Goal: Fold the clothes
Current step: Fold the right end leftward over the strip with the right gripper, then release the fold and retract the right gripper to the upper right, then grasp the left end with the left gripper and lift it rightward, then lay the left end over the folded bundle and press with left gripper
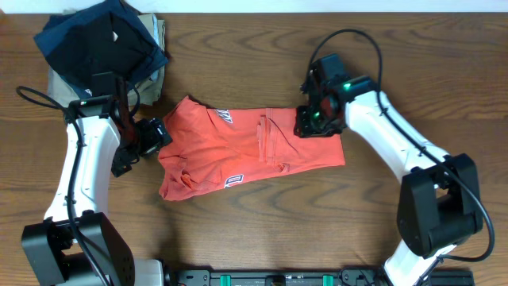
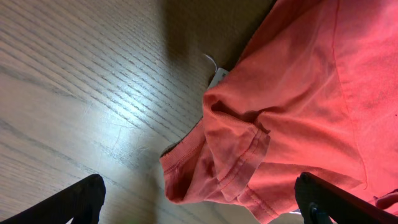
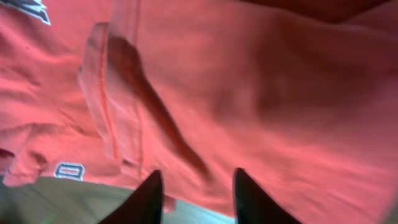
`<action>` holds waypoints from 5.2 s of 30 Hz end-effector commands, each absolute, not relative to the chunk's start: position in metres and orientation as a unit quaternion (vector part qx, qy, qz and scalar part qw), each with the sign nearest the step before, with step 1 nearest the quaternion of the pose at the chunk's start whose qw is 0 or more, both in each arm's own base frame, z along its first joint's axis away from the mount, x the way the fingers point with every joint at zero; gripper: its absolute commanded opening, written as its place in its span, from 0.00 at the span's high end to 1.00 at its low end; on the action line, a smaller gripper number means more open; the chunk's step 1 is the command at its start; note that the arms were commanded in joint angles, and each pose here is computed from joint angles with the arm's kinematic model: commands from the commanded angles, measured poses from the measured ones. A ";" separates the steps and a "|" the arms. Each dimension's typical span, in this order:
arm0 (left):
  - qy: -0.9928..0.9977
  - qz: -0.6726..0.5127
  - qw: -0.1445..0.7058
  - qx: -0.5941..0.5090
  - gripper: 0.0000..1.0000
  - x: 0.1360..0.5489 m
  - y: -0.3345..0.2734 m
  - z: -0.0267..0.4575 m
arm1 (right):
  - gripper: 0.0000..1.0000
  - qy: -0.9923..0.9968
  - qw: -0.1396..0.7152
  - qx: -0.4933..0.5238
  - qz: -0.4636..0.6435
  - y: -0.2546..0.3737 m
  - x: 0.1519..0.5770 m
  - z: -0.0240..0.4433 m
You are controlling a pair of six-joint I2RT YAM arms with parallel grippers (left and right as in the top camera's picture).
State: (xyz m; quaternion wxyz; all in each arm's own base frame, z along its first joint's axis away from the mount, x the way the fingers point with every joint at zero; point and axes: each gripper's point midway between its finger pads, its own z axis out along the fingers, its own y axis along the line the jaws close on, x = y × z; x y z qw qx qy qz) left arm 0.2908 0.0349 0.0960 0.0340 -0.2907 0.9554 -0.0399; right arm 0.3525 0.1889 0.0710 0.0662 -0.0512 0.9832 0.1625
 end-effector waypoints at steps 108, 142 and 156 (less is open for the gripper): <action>0.986 -0.063 0.065 -0.141 0.94 0.306 -0.062 0.179 | 0.01 0.939 0.161 0.299 -0.048 -0.100 0.357 0.143; 0.996 -0.089 0.029 -0.011 0.90 0.331 -0.223 0.065 | 0.01 0.939 0.161 0.299 -0.048 -0.100 0.357 0.143; 0.994 -0.097 0.047 0.028 0.43 0.320 -0.232 0.104 | 0.01 0.939 0.161 0.299 -0.048 -0.100 0.357 0.143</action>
